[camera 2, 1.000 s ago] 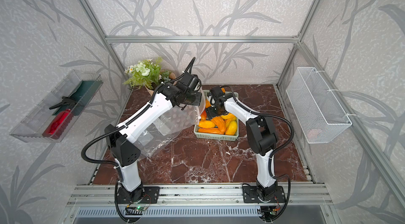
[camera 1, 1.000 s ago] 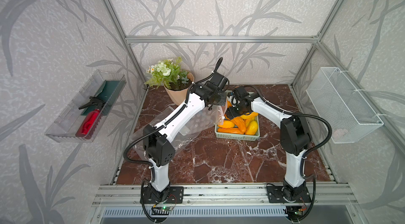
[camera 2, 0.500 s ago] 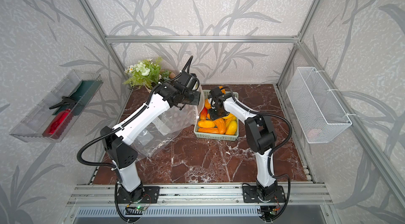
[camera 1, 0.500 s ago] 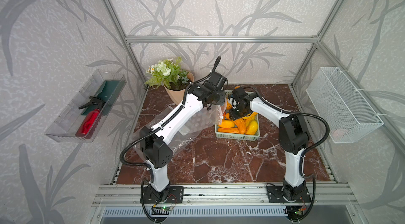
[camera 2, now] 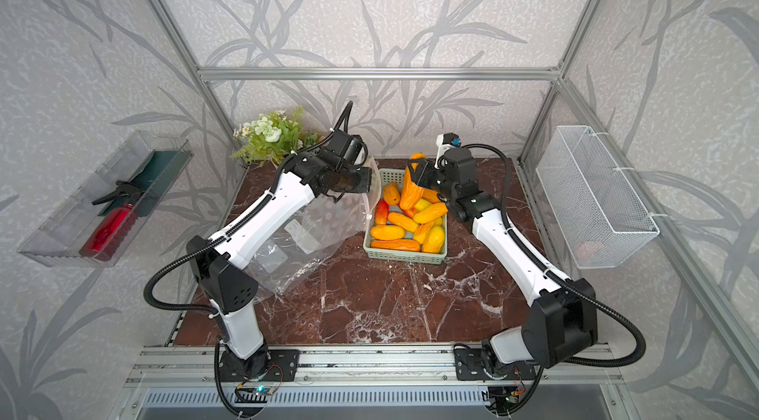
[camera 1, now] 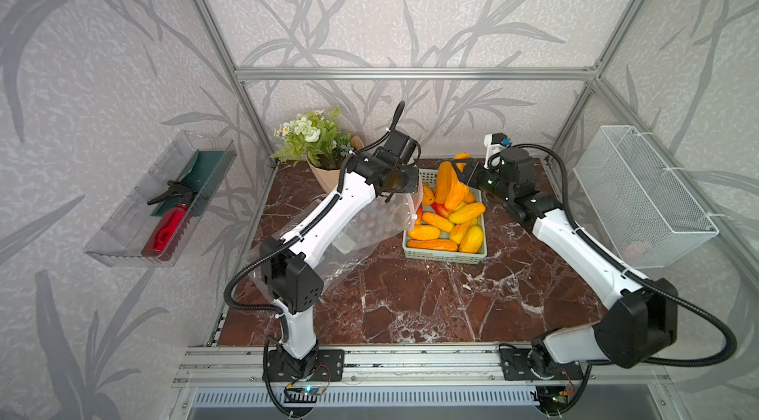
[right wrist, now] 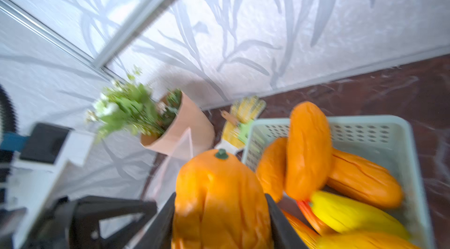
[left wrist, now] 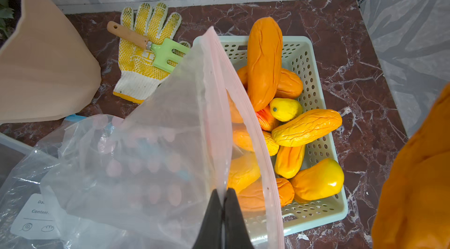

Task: Place the mango in a zip-top bag and seal the zipper
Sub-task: Pick up the mango from the basket, then place the mango in the zipper food storage bag.

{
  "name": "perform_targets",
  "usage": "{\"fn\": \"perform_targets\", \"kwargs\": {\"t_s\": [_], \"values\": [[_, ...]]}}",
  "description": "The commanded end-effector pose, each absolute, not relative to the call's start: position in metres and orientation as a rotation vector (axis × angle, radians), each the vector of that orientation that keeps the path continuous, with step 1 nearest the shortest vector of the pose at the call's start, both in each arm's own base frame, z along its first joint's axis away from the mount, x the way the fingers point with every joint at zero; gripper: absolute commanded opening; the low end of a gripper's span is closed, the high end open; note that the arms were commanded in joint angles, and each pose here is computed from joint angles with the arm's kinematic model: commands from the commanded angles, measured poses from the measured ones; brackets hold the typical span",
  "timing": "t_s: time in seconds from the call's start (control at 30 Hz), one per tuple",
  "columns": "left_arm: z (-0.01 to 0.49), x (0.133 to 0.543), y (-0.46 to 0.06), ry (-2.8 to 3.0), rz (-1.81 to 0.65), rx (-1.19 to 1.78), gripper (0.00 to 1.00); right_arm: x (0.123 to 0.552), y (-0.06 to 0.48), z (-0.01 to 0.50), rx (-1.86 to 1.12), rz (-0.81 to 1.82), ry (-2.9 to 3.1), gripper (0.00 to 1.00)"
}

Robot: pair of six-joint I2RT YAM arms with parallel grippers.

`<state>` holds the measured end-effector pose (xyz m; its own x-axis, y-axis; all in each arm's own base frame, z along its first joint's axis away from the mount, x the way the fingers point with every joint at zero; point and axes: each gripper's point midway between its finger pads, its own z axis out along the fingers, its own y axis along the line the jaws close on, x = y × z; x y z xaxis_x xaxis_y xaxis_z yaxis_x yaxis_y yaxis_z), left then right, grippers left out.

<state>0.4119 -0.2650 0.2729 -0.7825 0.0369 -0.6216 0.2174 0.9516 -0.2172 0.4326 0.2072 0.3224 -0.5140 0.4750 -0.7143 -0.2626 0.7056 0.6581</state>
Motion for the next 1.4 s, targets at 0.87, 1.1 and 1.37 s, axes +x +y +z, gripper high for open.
{"fn": "perform_targets", "kwargs": {"t_s": [0.87, 1.1, 1.37], "values": [[0.3, 0.426, -0.267, 2.453, -0.507, 0.105, 0.0, 0.491, 0.267, 0.401, 0.146, 1.124, 1.487, 0.22], [0.309, 0.43, -0.269, 2.437, -0.547, 0.077, 0.0, 0.497, 0.283, 0.379, 0.089, 1.097, 1.528, 0.22], [0.323, 0.435, -0.268, 2.414, -0.602, 0.022, 0.0, 0.491, 0.295, 0.369, 0.011, 1.073, 1.522, 0.21]]}}
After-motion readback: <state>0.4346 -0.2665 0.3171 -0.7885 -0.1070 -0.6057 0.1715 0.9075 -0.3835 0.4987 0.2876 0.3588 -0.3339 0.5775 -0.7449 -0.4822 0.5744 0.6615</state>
